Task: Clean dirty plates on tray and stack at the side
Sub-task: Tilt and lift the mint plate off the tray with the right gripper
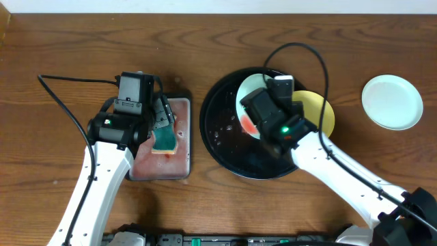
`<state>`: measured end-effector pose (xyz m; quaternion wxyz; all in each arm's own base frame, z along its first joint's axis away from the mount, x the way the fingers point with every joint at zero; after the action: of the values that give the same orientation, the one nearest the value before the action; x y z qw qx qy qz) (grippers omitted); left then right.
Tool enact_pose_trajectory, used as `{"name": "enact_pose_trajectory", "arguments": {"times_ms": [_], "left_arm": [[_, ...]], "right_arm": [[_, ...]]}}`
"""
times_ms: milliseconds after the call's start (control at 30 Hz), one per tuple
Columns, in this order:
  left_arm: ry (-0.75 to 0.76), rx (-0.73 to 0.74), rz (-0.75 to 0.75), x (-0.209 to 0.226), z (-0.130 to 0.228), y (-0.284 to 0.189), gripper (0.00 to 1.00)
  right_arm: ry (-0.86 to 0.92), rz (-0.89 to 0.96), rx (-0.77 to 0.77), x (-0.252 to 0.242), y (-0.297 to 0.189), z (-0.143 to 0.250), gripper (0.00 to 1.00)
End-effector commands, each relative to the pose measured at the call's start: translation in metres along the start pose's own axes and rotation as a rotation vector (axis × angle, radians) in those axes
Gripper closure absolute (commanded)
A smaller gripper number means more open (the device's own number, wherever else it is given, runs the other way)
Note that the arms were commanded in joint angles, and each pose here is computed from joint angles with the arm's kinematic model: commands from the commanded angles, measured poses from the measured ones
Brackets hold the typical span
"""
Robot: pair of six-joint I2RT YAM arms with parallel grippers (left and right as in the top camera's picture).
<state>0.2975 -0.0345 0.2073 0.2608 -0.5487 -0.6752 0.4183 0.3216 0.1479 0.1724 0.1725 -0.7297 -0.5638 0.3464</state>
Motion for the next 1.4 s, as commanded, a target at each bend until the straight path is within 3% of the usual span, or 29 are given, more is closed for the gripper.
{"name": "enact_pose_trajectory", "arguments": {"times_ms": [0,467,900,1033,1367], "left_arm": [[0.014,-0.009,-0.013,0.003,-0.002,0.0,0.22],[0.007,-0.056,-0.006,0.006,-0.014,0.0,0.22],[-0.009,-0.055,-0.009,0.01,-0.015,0.001,0.22],[-0.009,-0.054,-0.009,0.01,-0.015,0.001,0.22],[-0.009,-0.053,-0.007,0.01,-0.015,0.001,0.22]], "right_arm": [[-0.058,0.123,-0.138,-0.007,-0.019,-0.021,0.99],[-0.188,0.25,-0.322,0.005,-0.057,-0.036,0.99],[-0.363,0.346,-0.362,0.025,-0.063,-0.028,0.99],[-0.367,0.446,-0.395,0.022,-0.065,-0.028,0.99],[-0.374,0.432,-0.398,0.027,-0.066,-0.028,0.99]]}}
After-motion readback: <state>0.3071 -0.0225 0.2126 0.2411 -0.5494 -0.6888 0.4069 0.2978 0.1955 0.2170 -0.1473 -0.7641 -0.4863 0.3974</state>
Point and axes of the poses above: each gripper's point midway between its finger pads, its own y axis out along the fingers, its own x axis along the line the jaws close on, z = x × y, the point moved 4 cm from there along -y, back along the fingers, and after that the axes turned 1 degree about y, right-handed, at the moved point
